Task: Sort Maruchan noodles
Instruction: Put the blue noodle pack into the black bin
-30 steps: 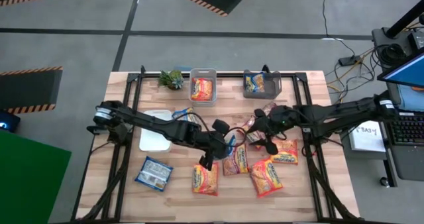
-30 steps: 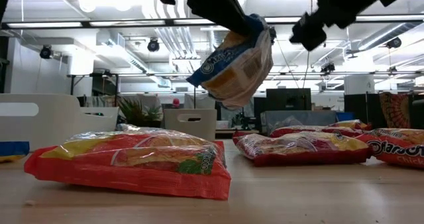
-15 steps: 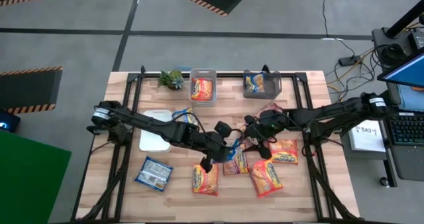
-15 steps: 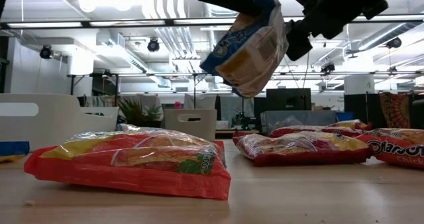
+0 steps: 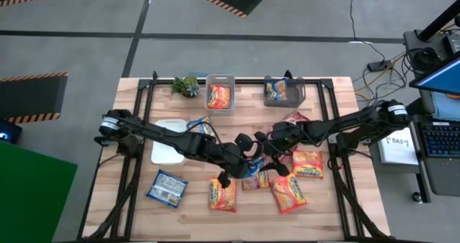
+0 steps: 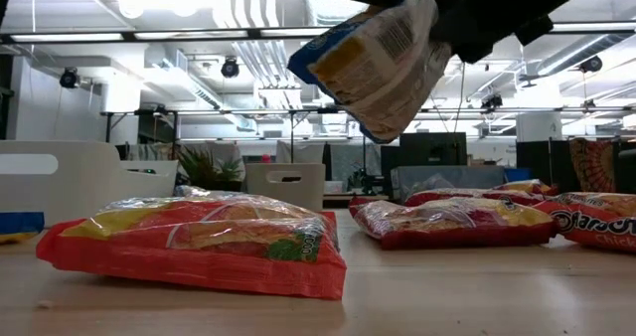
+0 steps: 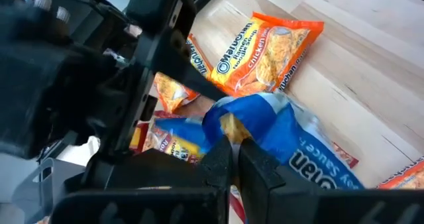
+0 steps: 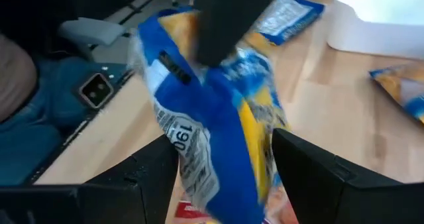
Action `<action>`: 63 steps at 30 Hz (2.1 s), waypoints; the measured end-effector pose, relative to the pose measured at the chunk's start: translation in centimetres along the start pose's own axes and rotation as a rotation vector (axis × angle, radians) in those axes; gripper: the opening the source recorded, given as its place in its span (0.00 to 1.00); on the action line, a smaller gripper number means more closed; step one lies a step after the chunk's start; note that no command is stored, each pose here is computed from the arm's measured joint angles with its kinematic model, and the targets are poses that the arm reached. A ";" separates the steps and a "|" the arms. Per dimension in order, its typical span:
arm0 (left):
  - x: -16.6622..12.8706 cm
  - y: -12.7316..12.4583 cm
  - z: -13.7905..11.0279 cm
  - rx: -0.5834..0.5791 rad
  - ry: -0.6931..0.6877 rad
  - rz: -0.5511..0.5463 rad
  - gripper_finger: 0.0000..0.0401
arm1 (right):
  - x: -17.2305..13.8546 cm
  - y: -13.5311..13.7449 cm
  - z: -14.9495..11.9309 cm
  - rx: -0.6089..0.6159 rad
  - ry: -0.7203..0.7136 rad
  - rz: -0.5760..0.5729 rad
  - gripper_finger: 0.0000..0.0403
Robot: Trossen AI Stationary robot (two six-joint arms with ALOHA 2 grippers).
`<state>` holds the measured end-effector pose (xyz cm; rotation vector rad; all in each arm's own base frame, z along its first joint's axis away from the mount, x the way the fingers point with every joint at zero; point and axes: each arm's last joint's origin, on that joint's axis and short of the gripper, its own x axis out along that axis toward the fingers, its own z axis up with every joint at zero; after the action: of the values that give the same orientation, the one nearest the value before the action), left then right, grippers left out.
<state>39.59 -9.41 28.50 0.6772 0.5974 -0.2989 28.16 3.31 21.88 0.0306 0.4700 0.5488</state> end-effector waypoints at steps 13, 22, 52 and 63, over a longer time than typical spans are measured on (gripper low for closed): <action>-0.1 -0.1 -0.2 -0.071 0.027 -0.013 0.00 | 0.9 0.1 0.2 -0.001 0.030 0.018 0.06; -3.1 0.8 0.1 -0.115 0.053 0.056 0.19 | -0.5 -0.6 0.6 0.135 0.026 -0.025 0.05; -10.2 -1.7 -6.3 -0.245 -0.284 0.401 0.36 | -17.8 -2.4 6.3 0.664 0.218 -1.190 0.04; -10.1 -2.2 -8.3 -0.243 -0.123 0.620 0.36 | -19.3 -4.7 1.7 0.907 0.140 -1.360 0.04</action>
<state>27.18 -4.89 28.38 0.5728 0.2770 0.3047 16.75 -10.35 30.85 0.5021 0.7194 -1.0283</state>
